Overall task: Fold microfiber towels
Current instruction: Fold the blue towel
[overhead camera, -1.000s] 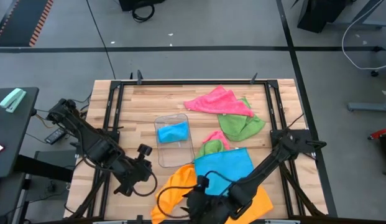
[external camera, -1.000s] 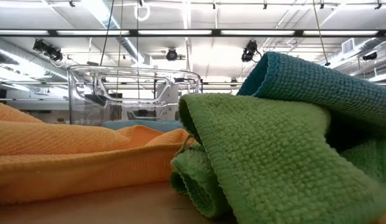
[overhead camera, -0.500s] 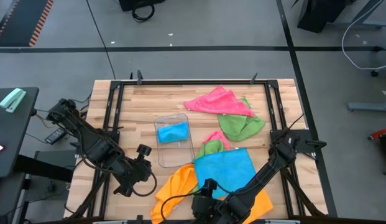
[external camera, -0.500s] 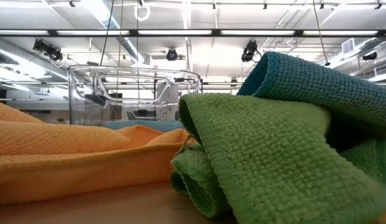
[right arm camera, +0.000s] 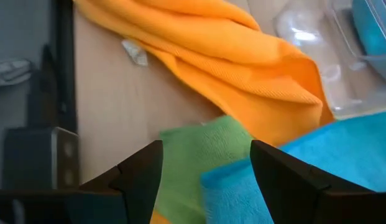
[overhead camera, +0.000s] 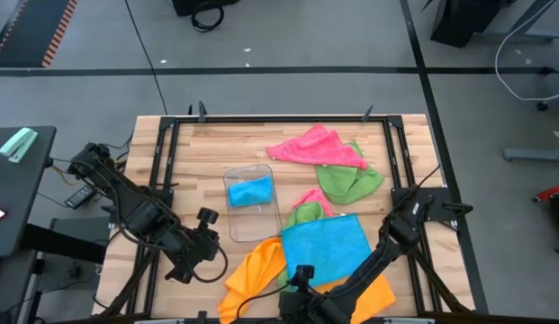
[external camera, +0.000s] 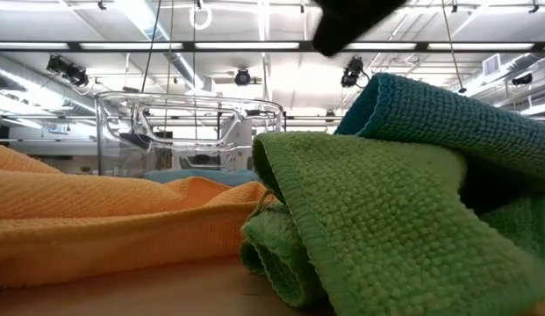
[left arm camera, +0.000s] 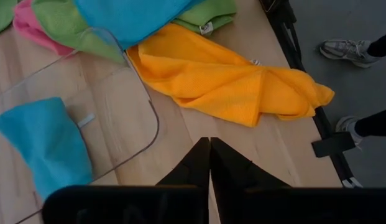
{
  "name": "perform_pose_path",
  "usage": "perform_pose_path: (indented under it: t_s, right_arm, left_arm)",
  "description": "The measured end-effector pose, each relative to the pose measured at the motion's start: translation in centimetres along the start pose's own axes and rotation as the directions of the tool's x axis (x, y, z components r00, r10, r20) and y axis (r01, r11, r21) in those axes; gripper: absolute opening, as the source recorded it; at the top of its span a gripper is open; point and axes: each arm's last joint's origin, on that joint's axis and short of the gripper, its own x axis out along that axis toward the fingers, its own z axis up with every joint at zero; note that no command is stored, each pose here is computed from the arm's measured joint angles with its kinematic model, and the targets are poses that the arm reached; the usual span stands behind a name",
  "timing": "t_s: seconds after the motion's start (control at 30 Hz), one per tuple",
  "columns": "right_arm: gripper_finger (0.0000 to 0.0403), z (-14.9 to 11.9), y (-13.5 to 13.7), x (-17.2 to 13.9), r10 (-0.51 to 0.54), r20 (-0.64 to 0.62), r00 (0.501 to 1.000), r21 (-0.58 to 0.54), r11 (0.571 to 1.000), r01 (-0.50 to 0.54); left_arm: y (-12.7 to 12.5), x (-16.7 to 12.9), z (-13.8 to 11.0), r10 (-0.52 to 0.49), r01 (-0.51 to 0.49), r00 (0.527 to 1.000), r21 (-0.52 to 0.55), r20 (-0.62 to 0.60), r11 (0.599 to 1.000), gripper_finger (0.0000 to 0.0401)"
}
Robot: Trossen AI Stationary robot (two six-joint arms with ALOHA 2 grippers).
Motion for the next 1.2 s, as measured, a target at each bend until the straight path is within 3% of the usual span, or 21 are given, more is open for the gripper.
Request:
perform_pose_path:
  t_s: [0.27, 0.93, 1.2]
  right_arm:
    - [0.0250, -1.2, -0.4, 1.1, -0.076, -0.028, 0.997, 0.031, 0.997, 0.077]
    - [0.0250, -2.1, -0.5, 1.6, -0.099, -0.057, 0.993, 0.020, 0.995, 0.100]
    - [0.0249, -3.3, -0.2, 2.7, -0.044, -0.140, 0.989, 0.055, 0.997, 0.052]
  left_arm:
    - [0.0, 0.0, 0.0, 0.001, -0.001, 1.000, 0.005, -0.001, 1.000, 0.0018]
    - [0.1, 0.0, -0.2, 0.007, -0.007, 1.000, 0.009, -0.021, 1.000, 0.0021]
    - [0.1, 0.0, -0.2, 0.007, -0.007, 1.000, 0.006, -0.021, 1.000, 0.0023]
